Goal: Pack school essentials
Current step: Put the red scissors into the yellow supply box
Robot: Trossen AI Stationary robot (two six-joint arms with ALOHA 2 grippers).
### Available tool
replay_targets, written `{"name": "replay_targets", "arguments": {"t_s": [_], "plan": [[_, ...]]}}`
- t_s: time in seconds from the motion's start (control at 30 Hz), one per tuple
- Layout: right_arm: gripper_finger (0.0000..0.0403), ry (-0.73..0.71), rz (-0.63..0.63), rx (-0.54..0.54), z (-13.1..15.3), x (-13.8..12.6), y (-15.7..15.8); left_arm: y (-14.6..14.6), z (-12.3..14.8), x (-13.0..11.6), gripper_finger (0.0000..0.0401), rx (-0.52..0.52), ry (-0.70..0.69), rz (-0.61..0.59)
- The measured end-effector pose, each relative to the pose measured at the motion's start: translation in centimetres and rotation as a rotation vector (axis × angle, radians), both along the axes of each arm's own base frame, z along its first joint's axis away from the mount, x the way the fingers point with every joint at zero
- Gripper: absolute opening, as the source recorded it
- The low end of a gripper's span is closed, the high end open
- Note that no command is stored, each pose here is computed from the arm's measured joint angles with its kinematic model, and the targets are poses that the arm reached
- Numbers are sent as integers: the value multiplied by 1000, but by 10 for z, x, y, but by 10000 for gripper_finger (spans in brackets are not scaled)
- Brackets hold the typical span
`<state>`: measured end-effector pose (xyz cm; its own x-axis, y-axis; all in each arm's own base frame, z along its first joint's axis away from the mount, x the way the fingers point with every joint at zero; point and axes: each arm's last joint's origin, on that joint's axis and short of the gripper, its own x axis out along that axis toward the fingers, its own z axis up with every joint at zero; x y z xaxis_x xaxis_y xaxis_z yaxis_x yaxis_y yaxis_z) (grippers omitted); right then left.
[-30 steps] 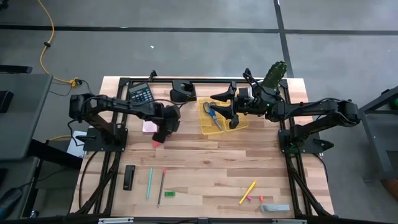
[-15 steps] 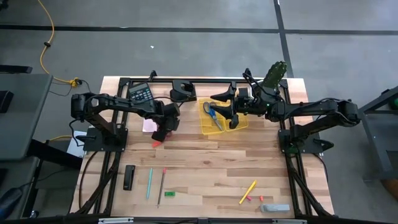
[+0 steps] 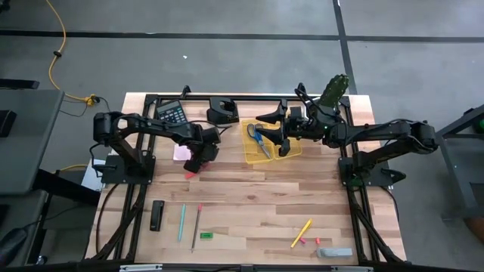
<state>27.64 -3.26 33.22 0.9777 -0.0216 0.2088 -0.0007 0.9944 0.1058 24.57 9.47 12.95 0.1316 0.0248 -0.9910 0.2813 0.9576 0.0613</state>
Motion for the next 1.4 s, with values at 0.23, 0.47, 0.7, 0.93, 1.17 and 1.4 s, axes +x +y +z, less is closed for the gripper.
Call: {"name": "replay_targets", "arguments": {"t_s": [0.23,0.47,0.7,0.93,1.17,1.4], "plan": [[193,0,0,0,0,0,0,1,-2,0,147,-5,9,2],[193,0,0,0,0,0,0,0,-3,-1,26,-9,15,-5],[193,0,0,0,0,0,0,-1,11,-4,14,-19,-64,34],[193,0,0,0,0,0,0,11,72,-8,5,-33,-331,191],[193,-4,0,-1,0,0,0,11,160,-33,2,-57,-835,402],[193,-9,0,-1,1,0,0,-9,229,-71,2,-164,-1329,518]]}}
